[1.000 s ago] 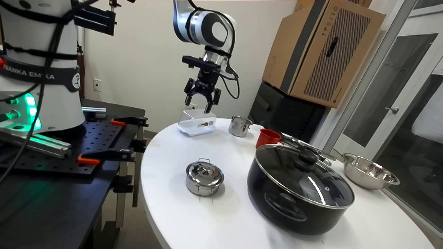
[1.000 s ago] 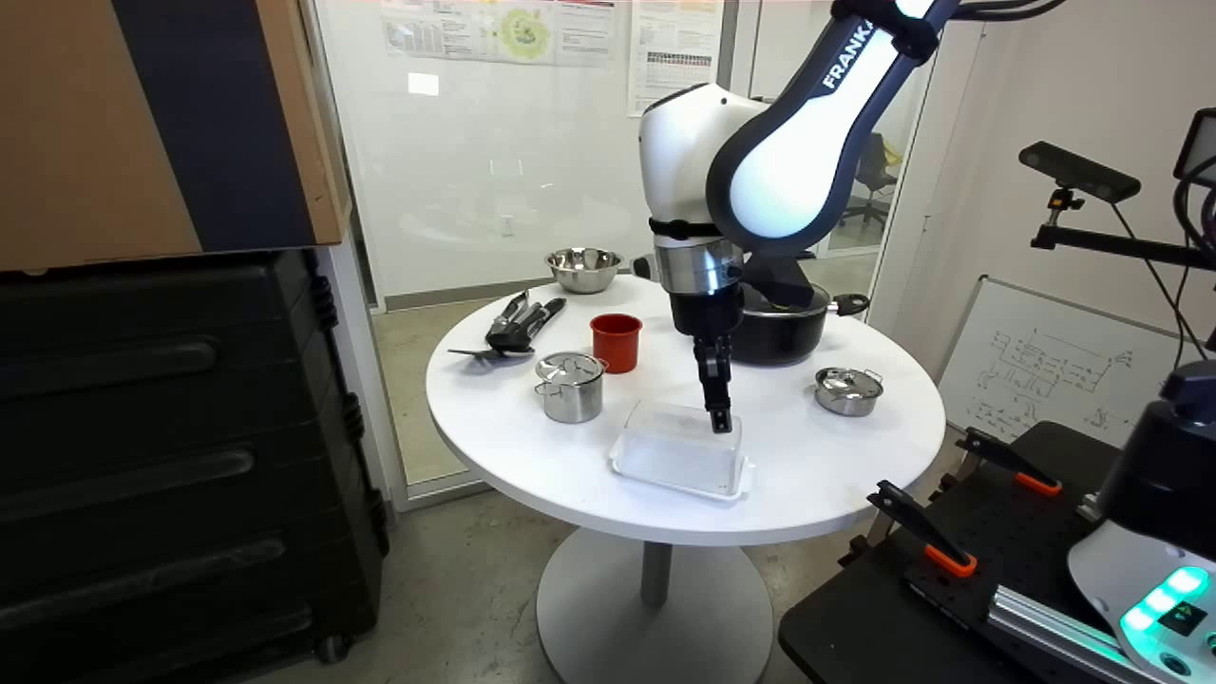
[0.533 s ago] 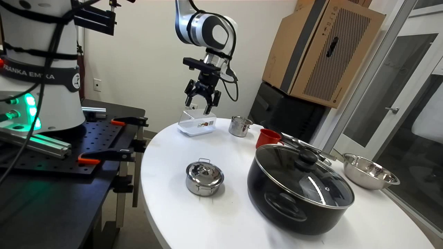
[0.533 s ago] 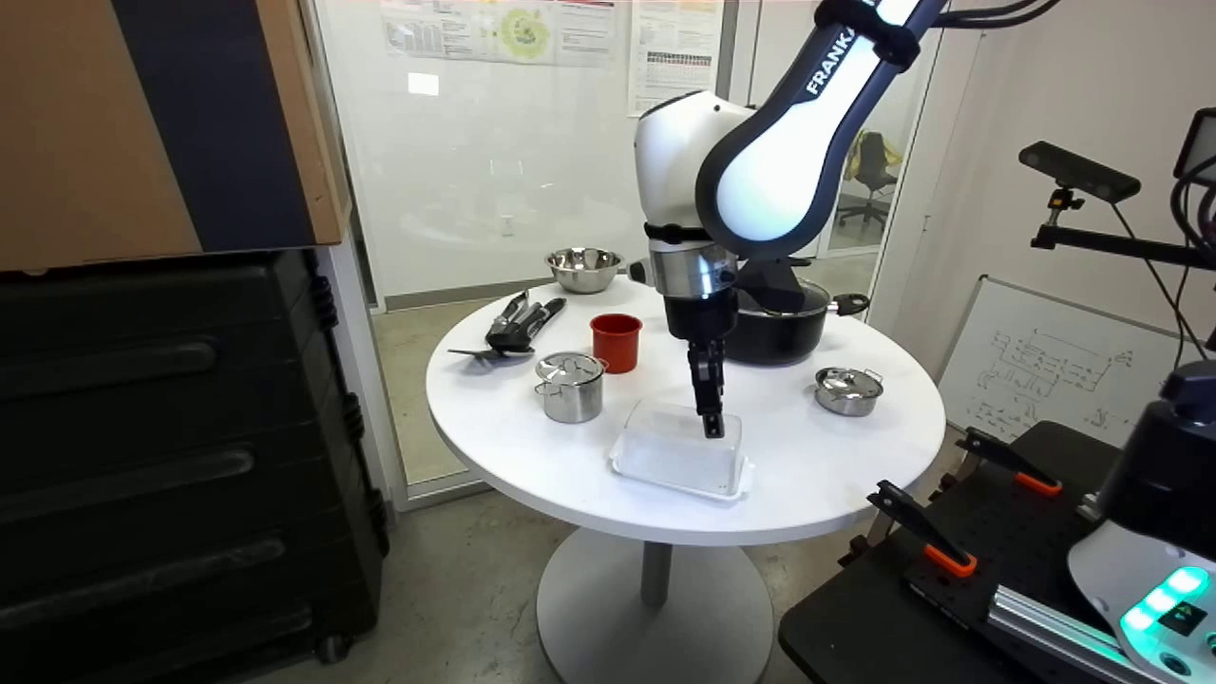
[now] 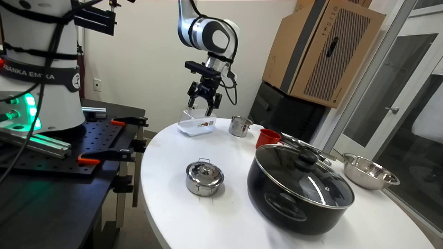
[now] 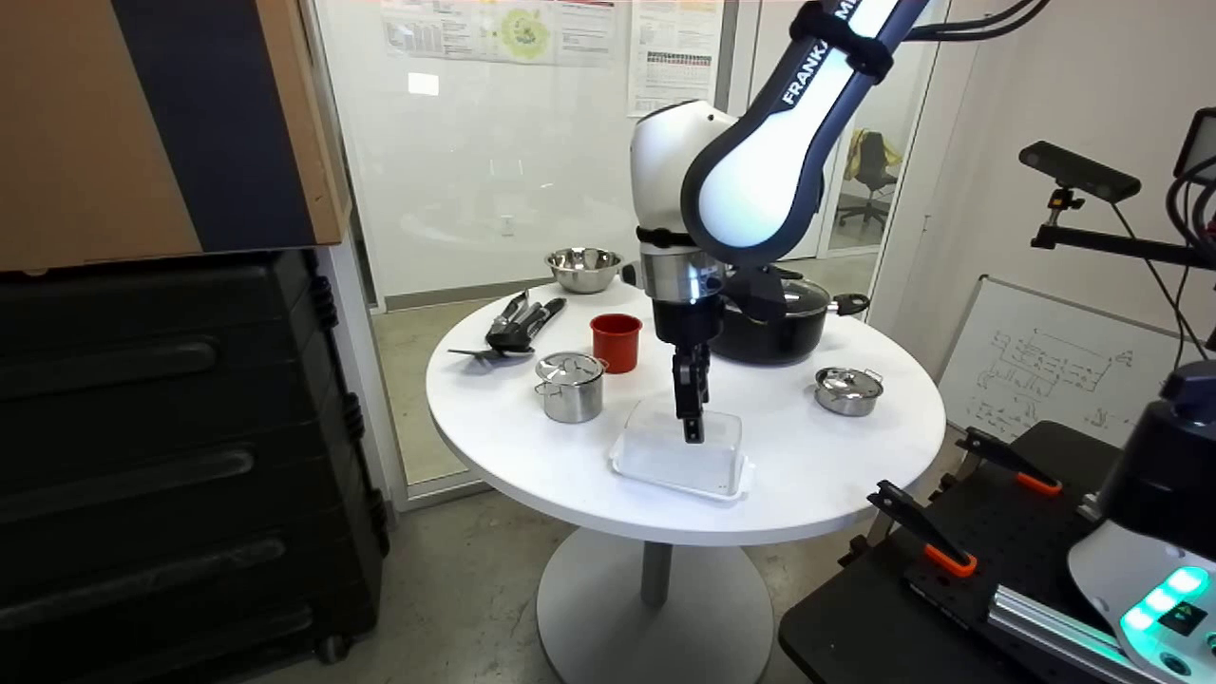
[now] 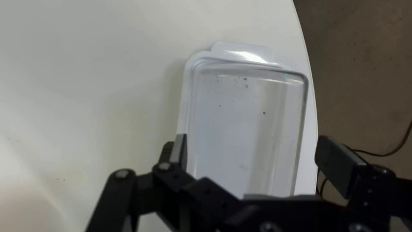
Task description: Put the clear bowl on the table
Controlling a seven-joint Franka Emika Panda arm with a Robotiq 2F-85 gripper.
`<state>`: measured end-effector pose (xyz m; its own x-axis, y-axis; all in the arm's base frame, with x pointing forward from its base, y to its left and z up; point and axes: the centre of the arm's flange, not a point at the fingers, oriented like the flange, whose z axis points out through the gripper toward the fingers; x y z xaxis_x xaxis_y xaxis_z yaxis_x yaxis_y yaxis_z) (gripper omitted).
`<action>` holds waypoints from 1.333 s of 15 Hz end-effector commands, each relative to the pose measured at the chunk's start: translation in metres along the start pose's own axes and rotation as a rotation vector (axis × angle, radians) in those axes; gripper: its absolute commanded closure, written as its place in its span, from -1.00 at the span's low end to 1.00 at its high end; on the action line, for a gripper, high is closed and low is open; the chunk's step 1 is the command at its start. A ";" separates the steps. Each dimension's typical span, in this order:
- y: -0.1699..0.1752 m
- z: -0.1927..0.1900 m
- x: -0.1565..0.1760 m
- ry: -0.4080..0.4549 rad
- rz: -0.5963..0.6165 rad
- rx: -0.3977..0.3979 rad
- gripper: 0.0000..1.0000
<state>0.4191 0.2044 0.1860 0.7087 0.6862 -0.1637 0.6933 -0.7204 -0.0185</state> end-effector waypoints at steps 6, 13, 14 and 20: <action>0.003 0.004 0.009 0.036 0.029 0.018 -1.00; 0.005 0.007 0.010 0.036 0.064 0.018 -1.00; 0.005 0.007 0.010 0.036 0.067 0.018 -1.00; 0.008 0.009 0.010 0.034 0.091 0.021 -1.00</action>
<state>0.4256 0.2033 0.1786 0.7521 0.6420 -0.1493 0.6462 -0.7628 -0.0245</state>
